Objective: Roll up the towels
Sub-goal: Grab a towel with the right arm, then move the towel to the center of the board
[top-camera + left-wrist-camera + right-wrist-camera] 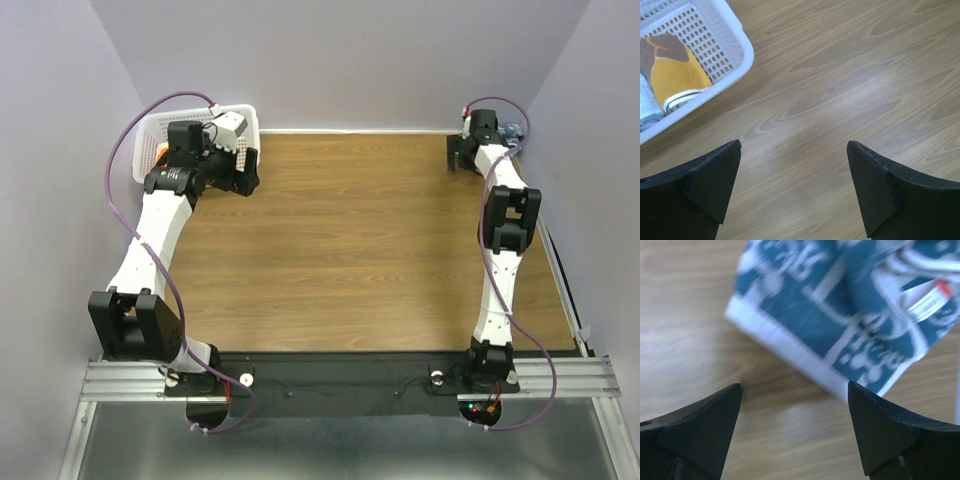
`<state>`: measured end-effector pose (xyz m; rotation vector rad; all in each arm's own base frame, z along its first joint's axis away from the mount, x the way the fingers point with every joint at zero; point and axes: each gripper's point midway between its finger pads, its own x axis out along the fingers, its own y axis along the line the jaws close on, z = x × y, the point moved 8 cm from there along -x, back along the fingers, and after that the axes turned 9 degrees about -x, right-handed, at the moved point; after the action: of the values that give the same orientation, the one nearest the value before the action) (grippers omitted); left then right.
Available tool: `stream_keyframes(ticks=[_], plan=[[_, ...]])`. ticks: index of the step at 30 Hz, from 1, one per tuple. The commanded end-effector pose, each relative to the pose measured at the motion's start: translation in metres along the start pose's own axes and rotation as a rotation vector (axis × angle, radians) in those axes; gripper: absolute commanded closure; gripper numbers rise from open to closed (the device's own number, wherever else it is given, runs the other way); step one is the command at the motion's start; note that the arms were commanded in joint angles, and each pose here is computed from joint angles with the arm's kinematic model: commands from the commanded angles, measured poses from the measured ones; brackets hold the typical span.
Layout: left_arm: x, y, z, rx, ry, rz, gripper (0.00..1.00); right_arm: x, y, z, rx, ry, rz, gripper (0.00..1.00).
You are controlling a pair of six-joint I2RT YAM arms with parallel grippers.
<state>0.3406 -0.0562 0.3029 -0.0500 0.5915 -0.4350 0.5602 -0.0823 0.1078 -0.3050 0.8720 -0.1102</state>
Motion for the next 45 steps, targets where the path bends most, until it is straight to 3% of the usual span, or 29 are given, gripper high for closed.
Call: stream_keyframes(ticks=[1,7,9,11,12,14,15,17,20,24,28,33,40,45], plan=[[-0.005,-0.004,0.011,0.006,-0.021,-0.020,0.01,0.014,-0.027,0.008,0.022,-0.028,-0.114,0.09],[0.005,-0.001,0.003,-0.012,0.014,-0.016,0.01,0.043,-0.033,0.004,0.043,-0.061,-0.138,0.10],[0.006,0.000,0.002,-0.015,0.019,-0.010,0.01,0.048,-0.032,0.007,0.048,-0.085,-0.140,0.14],[0.006,0.001,0.002,-0.018,0.020,-0.002,0.01,0.054,-0.029,0.005,0.048,-0.090,-0.125,0.26],[0.006,0.001,0.002,-0.018,0.020,-0.001,0.01,0.054,-0.029,0.007,0.053,-0.098,-0.122,0.42],[0.006,0.001,0.005,-0.020,0.013,-0.001,0.01,0.051,-0.027,0.006,0.063,-0.096,-0.102,0.61],[0.005,0.001,0.006,-0.019,0.010,0.000,0.01,0.036,-0.031,0.016,0.072,-0.123,-0.097,0.80],[0.003,0.000,0.010,-0.018,-0.001,-0.005,0.01,0.006,-0.035,0.029,0.089,-0.160,-0.064,0.99],[0.001,-0.003,0.014,-0.017,-0.020,-0.017,0.01,-0.031,-0.034,0.037,0.093,-0.193,0.002,1.00],[-0.007,-0.008,0.021,-0.012,-0.065,-0.044,0.01,-0.138,-0.040,0.077,0.100,-0.381,0.137,0.99],[-0.011,-0.012,0.024,-0.025,-0.092,-0.060,0.01,-0.201,-0.030,0.092,0.061,-0.469,0.296,0.99],[-0.017,-0.015,0.029,-0.026,-0.132,-0.069,0.01,-0.301,-0.007,0.111,-0.034,-0.615,0.509,0.99],[-0.029,-0.021,0.040,-0.026,-0.190,-0.083,0.01,-0.437,0.012,0.120,-0.181,-0.914,0.837,0.99],[-0.035,-0.027,0.043,-0.025,-0.214,-0.112,0.01,-0.507,0.004,0.120,-0.124,-1.067,0.861,0.99]])
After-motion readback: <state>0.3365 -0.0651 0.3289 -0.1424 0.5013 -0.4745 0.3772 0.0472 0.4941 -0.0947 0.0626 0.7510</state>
